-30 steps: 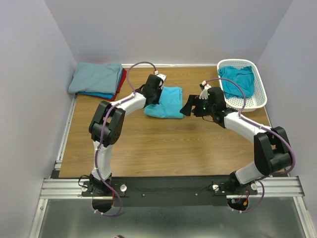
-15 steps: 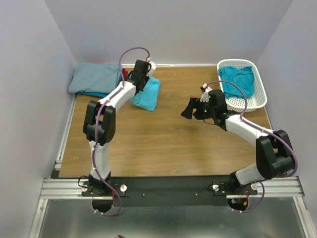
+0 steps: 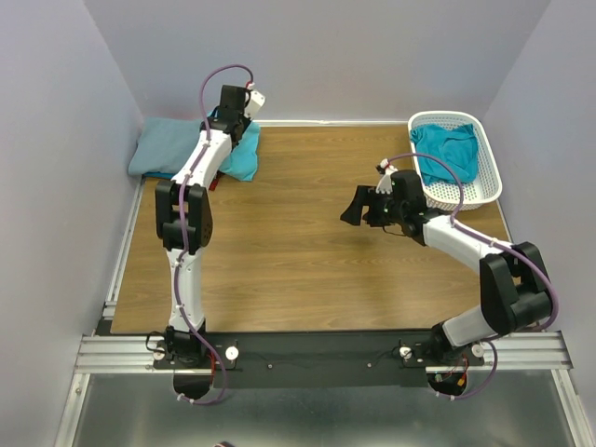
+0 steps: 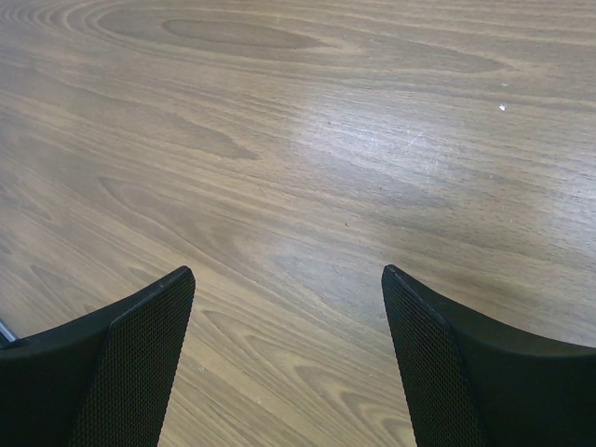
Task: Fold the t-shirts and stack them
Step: Neatly place the folded tshirt to the corner
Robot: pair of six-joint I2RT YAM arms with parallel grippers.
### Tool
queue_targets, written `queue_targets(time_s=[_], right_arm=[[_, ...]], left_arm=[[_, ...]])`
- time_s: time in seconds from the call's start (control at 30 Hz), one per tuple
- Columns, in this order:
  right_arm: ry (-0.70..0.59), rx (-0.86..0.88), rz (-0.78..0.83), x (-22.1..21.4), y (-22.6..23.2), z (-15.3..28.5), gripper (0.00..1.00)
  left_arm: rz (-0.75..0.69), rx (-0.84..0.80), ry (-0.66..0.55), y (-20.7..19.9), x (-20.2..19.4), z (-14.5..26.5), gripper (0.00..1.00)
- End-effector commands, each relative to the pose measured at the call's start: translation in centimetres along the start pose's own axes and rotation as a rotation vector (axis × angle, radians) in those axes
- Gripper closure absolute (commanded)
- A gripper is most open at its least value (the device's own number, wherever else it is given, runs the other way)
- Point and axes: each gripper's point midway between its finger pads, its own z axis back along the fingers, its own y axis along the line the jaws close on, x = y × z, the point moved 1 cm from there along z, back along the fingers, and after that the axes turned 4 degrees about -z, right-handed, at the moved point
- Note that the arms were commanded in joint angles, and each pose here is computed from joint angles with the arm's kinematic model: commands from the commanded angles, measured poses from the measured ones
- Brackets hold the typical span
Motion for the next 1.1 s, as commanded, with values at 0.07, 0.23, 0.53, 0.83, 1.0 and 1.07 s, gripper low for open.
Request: queue_targets(time_s=[0.07,0.23,0.53,0.83,1.0,1.07], right_arm=[[0.047,-0.015,-0.001,-1.5,-0.7,-0.6,0.12],[0.061,-0.023,-0.009,-1.9,-1.0,-0.9,0.12],[0.086,-0.023,-0.018,-2.5,-1.3,-1.4,0.12],[0.088,-0.024,-0.021,-2.6,-1.3,-1.4,0.12],[0.092,-0.023,-0.022,-2.7,-1.4,-1.4,0.12],[0.094,-0.025,-0.023,-2.8,-1.4,-1.5,0.12]], left_arm=[[-0.037,-0.023,0.005,2.9,-0.3,-0.1,1.0],[-0.021,-0.037,-0.025,5.1,-0.3,0.5,1.0],[0.052,-0.068,-0.118,8.1,0.1,2.1,1.0],[0.112,-0.036,-0.203,12.2,0.7,4.9,1.0],[0.126,-0.042,-0.218,12.8,0.4,5.1,1.0],[0.131,-0.044,-0.222,12.9,0.4,5.2,1.0]])
